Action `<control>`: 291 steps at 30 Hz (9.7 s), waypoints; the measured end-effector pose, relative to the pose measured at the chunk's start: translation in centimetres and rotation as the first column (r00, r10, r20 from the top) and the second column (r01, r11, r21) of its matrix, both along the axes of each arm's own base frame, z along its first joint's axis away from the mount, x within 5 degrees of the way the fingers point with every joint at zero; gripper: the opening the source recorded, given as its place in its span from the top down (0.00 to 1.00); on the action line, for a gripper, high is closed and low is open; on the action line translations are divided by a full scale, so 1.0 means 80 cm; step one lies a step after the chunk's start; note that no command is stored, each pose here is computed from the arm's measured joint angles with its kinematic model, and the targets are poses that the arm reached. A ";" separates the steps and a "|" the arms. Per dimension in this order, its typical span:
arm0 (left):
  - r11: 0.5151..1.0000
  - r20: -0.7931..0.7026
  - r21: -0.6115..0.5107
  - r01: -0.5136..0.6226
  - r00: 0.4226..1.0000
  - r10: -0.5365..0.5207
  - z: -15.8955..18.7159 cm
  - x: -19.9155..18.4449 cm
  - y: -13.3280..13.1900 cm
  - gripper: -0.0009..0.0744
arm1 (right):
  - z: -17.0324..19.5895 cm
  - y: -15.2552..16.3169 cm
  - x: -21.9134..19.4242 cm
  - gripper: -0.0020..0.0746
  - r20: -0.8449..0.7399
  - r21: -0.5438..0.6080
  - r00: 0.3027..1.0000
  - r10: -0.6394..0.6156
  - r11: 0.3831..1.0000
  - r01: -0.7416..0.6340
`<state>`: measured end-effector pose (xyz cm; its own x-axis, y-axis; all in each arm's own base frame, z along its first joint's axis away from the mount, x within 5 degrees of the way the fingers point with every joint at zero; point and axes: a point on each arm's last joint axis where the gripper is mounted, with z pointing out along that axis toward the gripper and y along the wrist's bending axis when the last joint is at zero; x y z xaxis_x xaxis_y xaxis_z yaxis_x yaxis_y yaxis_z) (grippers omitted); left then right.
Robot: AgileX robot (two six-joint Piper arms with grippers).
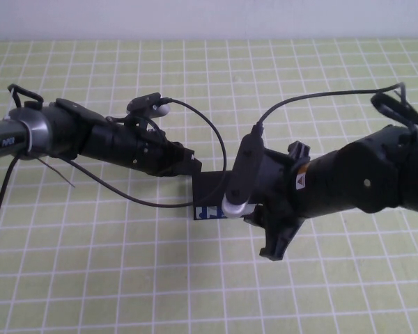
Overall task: Take glasses out of glasses case
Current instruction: Pick up the glasses from the glasses case
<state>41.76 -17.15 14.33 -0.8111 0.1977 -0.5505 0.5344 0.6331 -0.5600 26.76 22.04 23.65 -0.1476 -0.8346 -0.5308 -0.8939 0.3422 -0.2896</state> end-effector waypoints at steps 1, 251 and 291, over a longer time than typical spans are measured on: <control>1.000 -0.001 -0.002 0.000 1.000 0.000 0.000 0.000 0.000 0.99 | -0.005 0.002 0.004 0.63 0.020 -0.014 1.000 0.018 1.000 -0.018; 0.882 0.484 -0.100 0.461 0.797 -0.362 -0.016 -0.058 0.026 0.99 | -0.017 0.029 0.072 0.99 -0.460 0.174 0.745 -0.483 0.774 0.609; 0.880 0.474 -0.102 0.463 0.801 -0.366 -0.016 -0.059 0.026 0.99 | 0.012 0.003 0.180 0.99 -0.491 0.117 0.757 -0.431 0.829 0.547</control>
<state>37.07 -15.07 13.03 -0.3485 0.3053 -0.8862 0.9339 0.1930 -0.3008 41.16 22.30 24.57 -0.7576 -0.4389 -0.4832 -0.5931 0.7719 0.2287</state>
